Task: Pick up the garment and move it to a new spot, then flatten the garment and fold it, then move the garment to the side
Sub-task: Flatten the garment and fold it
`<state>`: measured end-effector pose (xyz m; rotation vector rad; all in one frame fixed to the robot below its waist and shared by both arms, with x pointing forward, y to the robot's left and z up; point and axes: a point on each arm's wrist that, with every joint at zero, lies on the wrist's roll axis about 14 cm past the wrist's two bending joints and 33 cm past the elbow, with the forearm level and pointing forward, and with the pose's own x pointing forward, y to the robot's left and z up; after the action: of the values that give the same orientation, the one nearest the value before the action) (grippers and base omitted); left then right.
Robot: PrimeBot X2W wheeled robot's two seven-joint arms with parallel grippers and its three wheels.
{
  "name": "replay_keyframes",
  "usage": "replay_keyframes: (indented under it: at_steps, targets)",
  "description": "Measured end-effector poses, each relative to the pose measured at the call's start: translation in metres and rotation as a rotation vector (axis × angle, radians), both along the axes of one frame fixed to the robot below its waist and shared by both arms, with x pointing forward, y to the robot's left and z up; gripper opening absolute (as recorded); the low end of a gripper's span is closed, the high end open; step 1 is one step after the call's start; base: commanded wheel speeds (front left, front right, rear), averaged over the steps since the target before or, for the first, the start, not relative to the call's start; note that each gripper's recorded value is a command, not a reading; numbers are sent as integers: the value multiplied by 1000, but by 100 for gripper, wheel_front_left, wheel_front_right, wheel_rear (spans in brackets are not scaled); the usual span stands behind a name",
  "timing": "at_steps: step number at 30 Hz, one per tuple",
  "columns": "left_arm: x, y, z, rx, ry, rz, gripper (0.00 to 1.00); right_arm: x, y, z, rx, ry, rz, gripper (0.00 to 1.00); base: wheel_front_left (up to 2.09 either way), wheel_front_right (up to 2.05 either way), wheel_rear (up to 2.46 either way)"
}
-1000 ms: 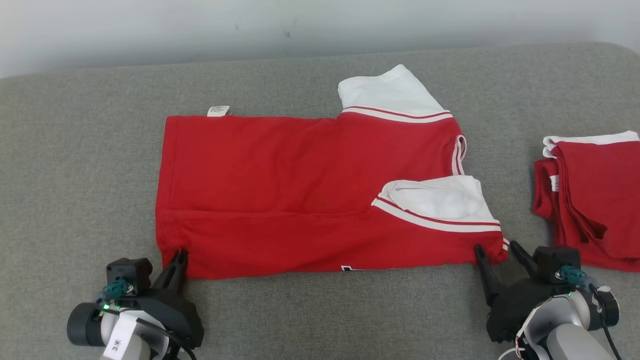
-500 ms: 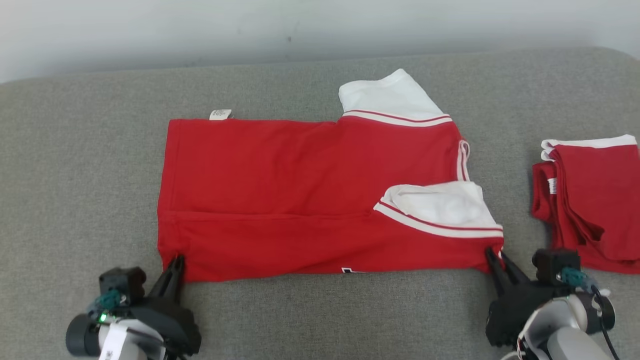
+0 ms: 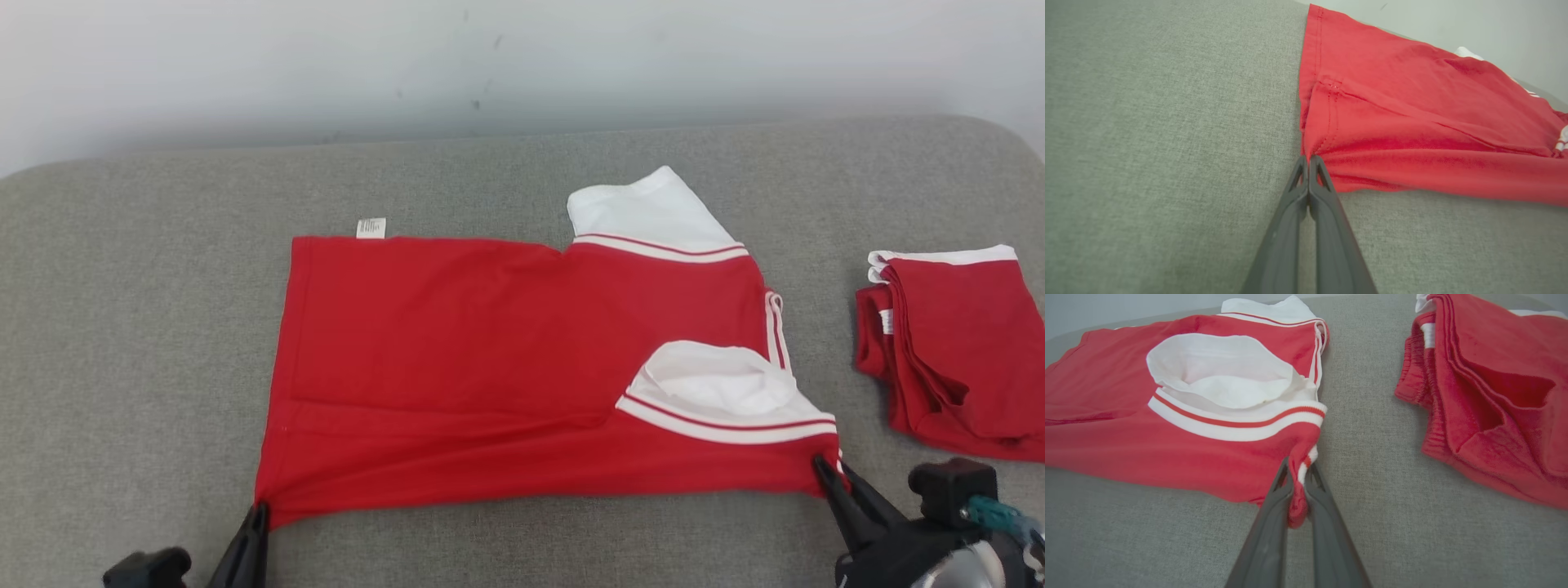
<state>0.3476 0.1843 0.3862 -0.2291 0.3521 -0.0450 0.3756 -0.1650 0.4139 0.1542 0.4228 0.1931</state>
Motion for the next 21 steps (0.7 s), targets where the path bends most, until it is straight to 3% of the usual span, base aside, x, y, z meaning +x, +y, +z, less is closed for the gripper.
replay_keyframes:
  at_steps: [8, 21]
  targets:
    - [-39, 5, -2, -62, 31, 20, 0, -40, 10, -8, 72, 122, 66, 0, 0, 0, 0]
    - [-65, -8, 0, -184, 129, 0, 0, -57, -9, -1, 89, 225, 49, 0, 0, 0, 0]
